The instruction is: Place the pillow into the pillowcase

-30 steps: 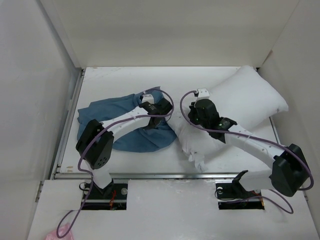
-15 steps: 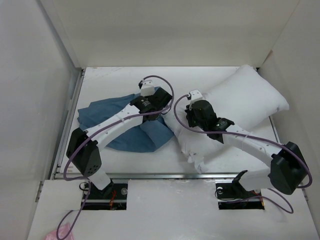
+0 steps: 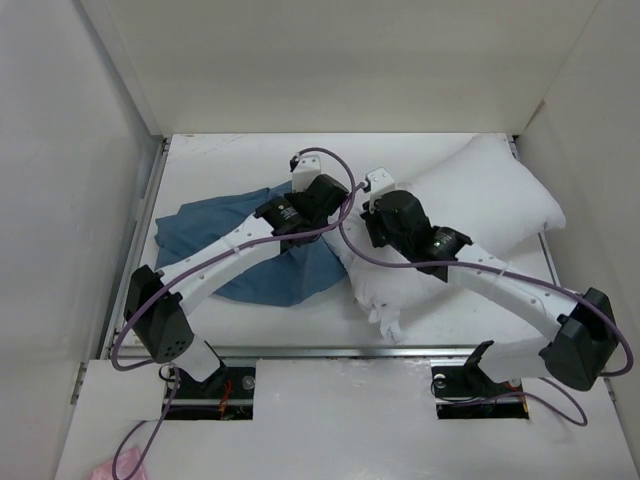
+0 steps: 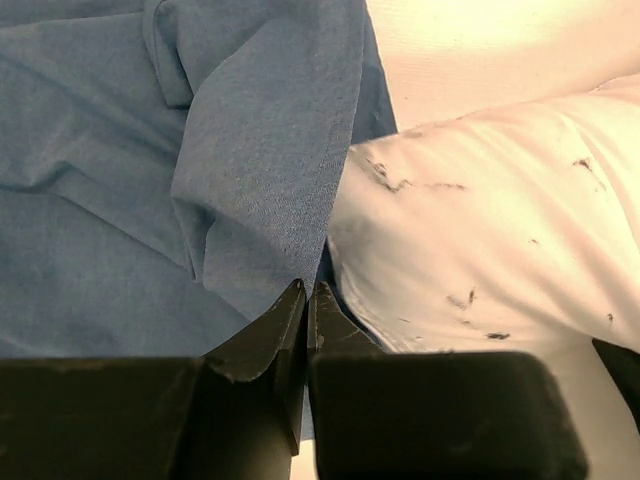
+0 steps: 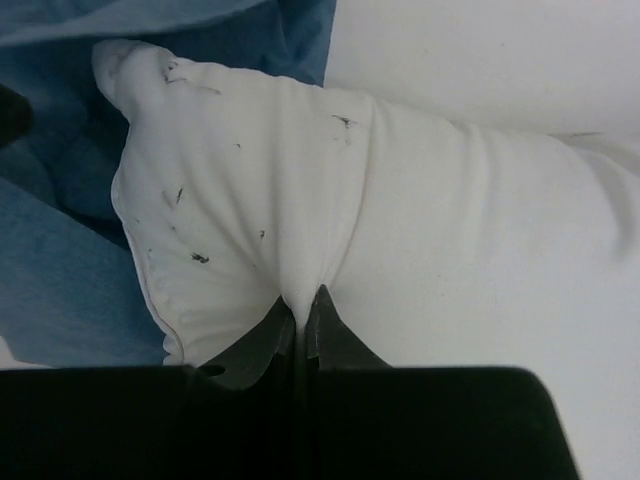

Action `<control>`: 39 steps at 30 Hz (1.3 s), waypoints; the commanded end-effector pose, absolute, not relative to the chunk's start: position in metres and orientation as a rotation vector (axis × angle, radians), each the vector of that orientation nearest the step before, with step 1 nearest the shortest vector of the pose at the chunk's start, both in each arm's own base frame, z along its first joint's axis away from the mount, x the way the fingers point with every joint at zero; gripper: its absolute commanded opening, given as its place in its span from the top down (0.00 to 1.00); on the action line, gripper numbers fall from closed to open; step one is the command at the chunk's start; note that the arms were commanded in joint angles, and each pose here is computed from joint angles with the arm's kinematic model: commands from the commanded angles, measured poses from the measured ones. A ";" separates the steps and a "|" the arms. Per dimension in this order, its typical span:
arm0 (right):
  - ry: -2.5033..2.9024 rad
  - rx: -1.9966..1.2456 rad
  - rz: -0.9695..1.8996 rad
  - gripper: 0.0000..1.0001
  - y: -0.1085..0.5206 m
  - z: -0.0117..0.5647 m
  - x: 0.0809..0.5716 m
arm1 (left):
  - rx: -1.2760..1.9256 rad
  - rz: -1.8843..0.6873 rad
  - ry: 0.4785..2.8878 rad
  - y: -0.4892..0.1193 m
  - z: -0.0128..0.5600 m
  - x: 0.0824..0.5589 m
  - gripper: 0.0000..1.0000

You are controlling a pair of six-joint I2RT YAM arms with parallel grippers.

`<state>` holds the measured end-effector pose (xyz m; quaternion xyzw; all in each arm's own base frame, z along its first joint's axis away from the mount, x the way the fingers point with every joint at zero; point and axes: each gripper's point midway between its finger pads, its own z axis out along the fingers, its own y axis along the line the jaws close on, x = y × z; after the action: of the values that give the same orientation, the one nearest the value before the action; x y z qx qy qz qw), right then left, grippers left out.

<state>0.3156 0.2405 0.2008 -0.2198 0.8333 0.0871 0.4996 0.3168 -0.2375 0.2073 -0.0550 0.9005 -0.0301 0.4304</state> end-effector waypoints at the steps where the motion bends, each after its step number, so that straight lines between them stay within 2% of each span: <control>1: 1.862 -0.574 0.372 1.00 0.277 0.258 0.320 | -0.128 -0.094 2.249 -0.239 0.203 0.314 1.00; 5: 1.913 -0.708 0.384 1.00 0.305 0.227 0.331 | -0.128 -0.113 2.247 -0.242 0.202 0.315 1.00; 7: 1.883 -0.728 0.407 1.00 0.317 0.228 0.337 | -0.132 -0.122 2.239 -0.244 0.203 0.317 1.00; 10: 1.779 -0.699 0.430 1.00 0.333 0.255 0.355 | -0.097 -0.173 2.247 -0.251 0.204 0.315 1.00; 15: 1.695 -0.361 0.201 1.00 0.307 0.314 0.415 | -0.132 -0.163 2.273 -0.248 0.190 0.310 1.00; 22: 1.679 -0.236 0.258 1.00 0.280 0.331 0.474 | -0.139 -0.198 2.312 -0.246 0.177 0.290 1.00; 29: 1.700 -0.148 0.297 1.00 0.280 0.322 0.515 | -0.139 -0.213 2.334 -0.246 0.173 0.284 1.00; 32: 1.761 -0.059 0.298 1.00 0.283 0.294 0.526 | -0.136 -0.228 2.337 -0.250 0.178 0.285 1.00; 38: 1.796 0.064 0.251 1.00 0.285 0.257 0.511 | -0.154 -0.221 2.284 -0.257 0.201 0.300 1.00; 39: 1.823 0.088 0.198 1.00 0.280 0.234 0.500 | -0.162 -0.223 2.269 -0.259 0.207 0.305 1.00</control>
<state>0.5056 0.2837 0.2048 -0.0357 0.8274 0.0811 0.5546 0.2950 -0.2505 0.1738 -0.0530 0.9176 -0.0708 0.3875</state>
